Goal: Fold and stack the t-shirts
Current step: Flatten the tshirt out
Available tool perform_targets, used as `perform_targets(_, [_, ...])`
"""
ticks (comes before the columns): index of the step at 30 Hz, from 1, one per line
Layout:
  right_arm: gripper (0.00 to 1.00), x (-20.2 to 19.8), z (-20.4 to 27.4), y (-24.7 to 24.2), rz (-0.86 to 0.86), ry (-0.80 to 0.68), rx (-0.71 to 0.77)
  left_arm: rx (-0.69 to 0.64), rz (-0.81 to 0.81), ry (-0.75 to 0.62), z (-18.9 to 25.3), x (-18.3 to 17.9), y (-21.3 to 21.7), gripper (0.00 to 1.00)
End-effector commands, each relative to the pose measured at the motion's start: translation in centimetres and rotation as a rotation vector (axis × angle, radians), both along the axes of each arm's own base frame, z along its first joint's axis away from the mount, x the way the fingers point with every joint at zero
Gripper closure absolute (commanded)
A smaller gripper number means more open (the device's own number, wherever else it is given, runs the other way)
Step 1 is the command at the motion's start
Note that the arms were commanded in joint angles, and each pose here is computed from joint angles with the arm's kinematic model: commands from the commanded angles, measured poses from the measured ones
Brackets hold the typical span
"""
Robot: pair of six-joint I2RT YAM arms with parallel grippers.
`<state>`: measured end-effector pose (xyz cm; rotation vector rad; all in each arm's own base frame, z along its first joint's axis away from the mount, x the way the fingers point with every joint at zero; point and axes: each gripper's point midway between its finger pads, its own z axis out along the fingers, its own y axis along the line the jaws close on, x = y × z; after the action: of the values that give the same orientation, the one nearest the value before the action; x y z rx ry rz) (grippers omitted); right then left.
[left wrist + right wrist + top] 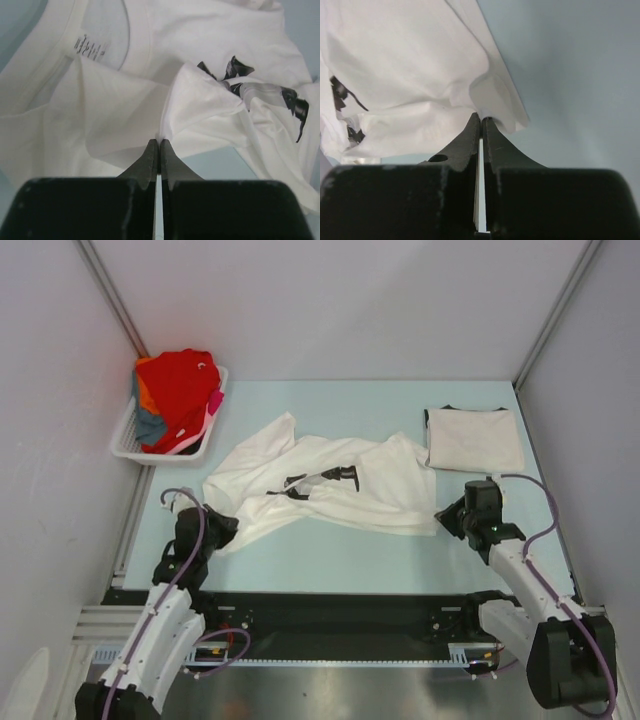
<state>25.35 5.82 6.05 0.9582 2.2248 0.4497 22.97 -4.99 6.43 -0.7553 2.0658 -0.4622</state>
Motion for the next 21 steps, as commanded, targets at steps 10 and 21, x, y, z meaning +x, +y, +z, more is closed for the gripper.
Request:
perform_targets(10, [1.0,10.5,18.1,2.9,0.189,-0.365,0.056,0.058,-0.017,-0.426,22.9,9.1,-0.4,1.0])
perform_targets(21, [1.0,2.3,41.0,2.5,0.271,-0.943,0.014,0.088,-0.019,-0.95,49.0,-1.2,1.1,1.0])
